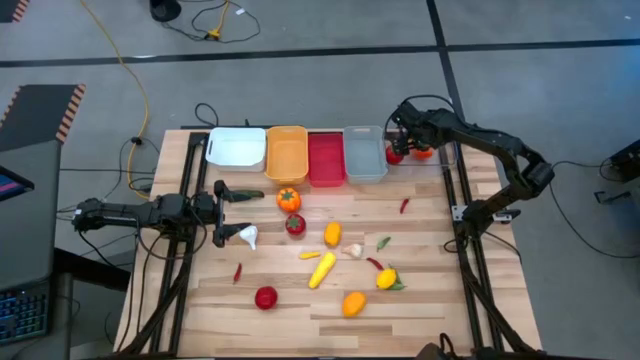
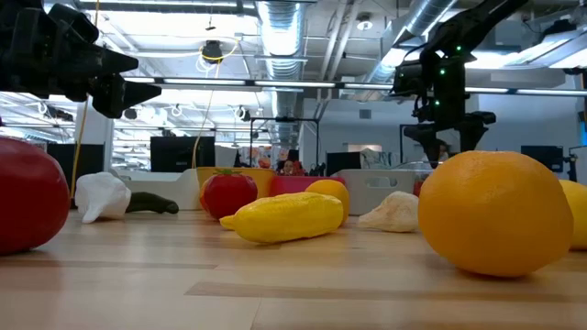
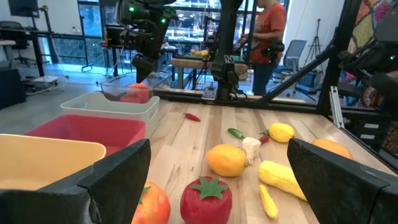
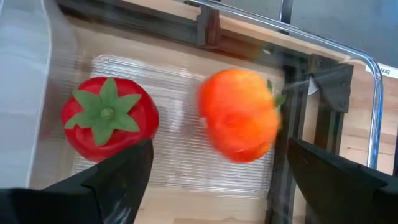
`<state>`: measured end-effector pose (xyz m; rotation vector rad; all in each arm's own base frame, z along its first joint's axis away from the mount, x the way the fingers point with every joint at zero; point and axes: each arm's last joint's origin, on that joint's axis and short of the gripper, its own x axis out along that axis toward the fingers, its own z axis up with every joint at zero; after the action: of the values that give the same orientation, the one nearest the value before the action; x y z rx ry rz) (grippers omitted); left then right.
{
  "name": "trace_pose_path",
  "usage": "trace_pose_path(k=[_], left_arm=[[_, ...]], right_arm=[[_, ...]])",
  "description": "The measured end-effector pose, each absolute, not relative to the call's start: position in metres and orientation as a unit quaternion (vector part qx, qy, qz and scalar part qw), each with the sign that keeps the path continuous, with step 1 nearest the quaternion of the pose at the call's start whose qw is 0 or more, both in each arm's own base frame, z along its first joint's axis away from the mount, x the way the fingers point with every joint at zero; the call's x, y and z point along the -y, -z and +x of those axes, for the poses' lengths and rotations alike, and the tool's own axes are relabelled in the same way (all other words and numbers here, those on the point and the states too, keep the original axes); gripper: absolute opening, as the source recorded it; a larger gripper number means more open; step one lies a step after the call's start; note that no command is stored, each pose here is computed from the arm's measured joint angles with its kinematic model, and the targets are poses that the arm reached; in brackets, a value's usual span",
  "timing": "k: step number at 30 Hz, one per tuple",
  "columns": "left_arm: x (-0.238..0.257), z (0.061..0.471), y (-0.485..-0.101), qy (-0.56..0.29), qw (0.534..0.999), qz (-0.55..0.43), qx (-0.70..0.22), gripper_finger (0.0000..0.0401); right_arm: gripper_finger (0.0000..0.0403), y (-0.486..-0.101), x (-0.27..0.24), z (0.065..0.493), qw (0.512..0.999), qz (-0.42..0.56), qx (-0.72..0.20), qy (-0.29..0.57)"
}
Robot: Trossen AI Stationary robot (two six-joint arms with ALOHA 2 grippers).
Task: Sort produce into baskets
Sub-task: Put the red tomato into the transparent bin
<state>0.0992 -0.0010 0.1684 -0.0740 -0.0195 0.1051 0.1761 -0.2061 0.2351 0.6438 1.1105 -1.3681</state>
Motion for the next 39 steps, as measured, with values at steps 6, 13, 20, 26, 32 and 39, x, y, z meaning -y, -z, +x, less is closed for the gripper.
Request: trace_pose_path(k=[6, 13, 20, 26, 32, 39], left_arm=[[0.001, 0.099, -0.178, -0.050, 0.995, -0.055, 0.059, 0.0365], [0.000, 0.097, -0.189, -0.066, 0.992, -0.060, 0.086, 0.0365], [0.000, 0.101, -0.202, -0.061, 0.984, -0.080, 0.146, 0.0365], [0.000, 0.120, -0.223, -0.088, 0.990, -0.066, 0.085, 0.0365], [0.002, 0.157, -0.246, -0.097, 0.993, -0.011, -0.063, 0.0359], [0.007, 0.207, -0.246, -0.065, 0.968, 0.025, -0.242, 0.0339]], right_arm=[[0.0389, -0.235, 0.205, 0.177, 0.595, 0.289, -0.474, 0.582], [0.0388, -0.238, 0.199, 0.186, 0.617, 0.259, -0.494, 0.555], [0.0388, -0.271, 0.183, 0.203, 0.677, 0.227, -0.458, 0.531], [0.0388, -0.309, 0.152, 0.215, 0.765, 0.177, -0.384, 0.485], [0.0388, -0.327, 0.107, 0.230, 0.832, 0.129, -0.355, 0.408], [0.0388, -0.310, 0.047, 0.249, 0.870, 0.082, -0.373, 0.311]])
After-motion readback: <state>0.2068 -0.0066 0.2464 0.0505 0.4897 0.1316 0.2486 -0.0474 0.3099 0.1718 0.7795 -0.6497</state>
